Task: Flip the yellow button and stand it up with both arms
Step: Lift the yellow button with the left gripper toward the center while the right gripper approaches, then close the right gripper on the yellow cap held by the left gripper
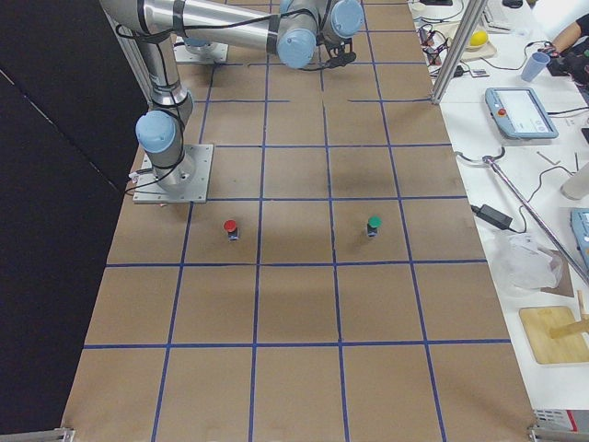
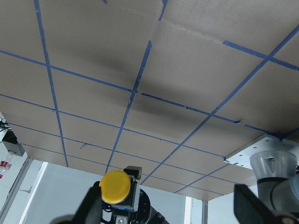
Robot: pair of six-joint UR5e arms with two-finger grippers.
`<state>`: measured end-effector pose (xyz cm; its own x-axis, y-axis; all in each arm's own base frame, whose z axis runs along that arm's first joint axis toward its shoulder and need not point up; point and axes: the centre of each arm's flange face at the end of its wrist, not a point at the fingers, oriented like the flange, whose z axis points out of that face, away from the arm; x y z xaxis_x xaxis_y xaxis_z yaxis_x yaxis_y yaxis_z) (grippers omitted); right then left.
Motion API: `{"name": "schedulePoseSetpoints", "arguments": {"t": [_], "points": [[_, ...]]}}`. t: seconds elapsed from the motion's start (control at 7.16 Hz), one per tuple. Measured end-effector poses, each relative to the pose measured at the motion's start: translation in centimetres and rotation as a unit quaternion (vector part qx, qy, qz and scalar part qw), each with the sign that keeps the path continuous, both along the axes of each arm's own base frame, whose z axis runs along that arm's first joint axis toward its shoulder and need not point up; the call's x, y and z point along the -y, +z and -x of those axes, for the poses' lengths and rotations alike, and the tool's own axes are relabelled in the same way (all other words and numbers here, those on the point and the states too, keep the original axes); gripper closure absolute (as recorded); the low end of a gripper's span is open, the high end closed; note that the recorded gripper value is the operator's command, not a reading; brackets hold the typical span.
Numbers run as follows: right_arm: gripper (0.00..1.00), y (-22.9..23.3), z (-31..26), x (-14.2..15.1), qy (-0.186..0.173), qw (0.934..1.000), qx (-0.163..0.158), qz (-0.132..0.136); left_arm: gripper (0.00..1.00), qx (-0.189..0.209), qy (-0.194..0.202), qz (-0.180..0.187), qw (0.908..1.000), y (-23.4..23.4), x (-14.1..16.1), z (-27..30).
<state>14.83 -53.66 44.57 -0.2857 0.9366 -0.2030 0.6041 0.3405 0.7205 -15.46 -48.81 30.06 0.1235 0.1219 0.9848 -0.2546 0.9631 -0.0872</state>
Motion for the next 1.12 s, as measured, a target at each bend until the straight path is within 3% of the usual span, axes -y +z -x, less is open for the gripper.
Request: {"name": "schedulePoseSetpoints", "arguments": {"t": [0.42,1.12], "points": [[0.00,1.5,-1.6,0.3,0.015,0.9982,-0.008,0.058,0.94,-0.057,-0.018,-0.026,0.9979,1.7,0.0,2.2],[0.00,4.4,-5.2,0.0,0.038,0.9935,0.011,0.107,0.94,-0.062,-0.022,-0.040,0.9970,1.7,0.1,2.2]]}}
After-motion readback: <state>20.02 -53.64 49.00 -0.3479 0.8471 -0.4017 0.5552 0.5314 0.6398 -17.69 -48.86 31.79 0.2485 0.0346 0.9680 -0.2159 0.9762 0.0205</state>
